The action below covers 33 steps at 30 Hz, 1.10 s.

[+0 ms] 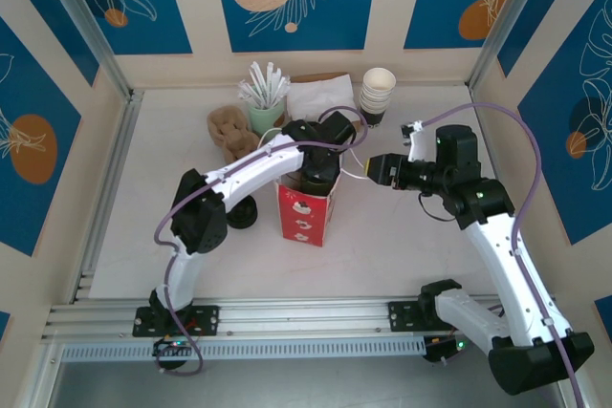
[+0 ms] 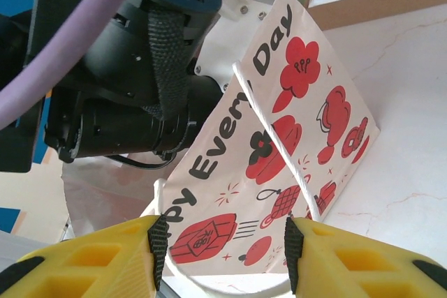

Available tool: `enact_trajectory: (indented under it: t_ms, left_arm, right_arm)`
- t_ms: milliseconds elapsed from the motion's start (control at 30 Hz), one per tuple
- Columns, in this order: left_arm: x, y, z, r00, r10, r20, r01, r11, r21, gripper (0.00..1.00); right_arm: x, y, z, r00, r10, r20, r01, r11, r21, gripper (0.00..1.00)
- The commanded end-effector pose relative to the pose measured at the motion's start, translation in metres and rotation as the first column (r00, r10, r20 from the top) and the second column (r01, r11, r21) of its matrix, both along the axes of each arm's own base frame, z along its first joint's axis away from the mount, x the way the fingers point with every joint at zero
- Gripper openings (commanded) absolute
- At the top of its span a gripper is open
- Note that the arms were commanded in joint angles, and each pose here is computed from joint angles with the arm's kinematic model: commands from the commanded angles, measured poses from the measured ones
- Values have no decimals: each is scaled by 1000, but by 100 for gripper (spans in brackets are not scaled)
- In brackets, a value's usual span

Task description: Pack the takeout coffee

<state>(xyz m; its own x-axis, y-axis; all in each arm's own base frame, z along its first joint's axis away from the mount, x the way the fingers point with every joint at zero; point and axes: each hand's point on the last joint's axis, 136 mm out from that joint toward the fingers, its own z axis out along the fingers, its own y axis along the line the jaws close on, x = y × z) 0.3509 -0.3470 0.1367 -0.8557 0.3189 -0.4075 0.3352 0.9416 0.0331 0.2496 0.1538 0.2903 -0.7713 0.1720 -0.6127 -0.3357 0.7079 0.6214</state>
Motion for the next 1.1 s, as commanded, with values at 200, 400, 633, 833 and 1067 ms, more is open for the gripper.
enact_trajectory:
  t_ms: [200, 400, 633, 833, 1067]
  left_arm:
    - [-13, 8, -44, 991, 28, -128, -23, 999, 42, 75]
    - [-6, 5, -15, 997, 25, -73, -25, 1000, 6, 86]
    - [-5, 5, 4, 998, 42, -42, -43, 999, -19, 89]
    - [-7, 5, 9, 998, 50, -31, -51, 998, -22, 89]
    - [-8, 0, 18, 998, 54, -32, -56, 996, -69, 89]
  right_arm:
    - [6, 8, 26, 998, 53, 42, -54, 998, 29, 50]
    - [15, 13, 26, 998, 55, 33, -56, 997, 50, 53]
    - [30, 10, 8, 995, -43, -93, 41, 999, -30, 60]
    - [40, 17, -5, 982, -85, -168, 66, 991, -114, 64]
    - [41, 19, -21, 972, -105, -211, 77, 988, -135, 64]
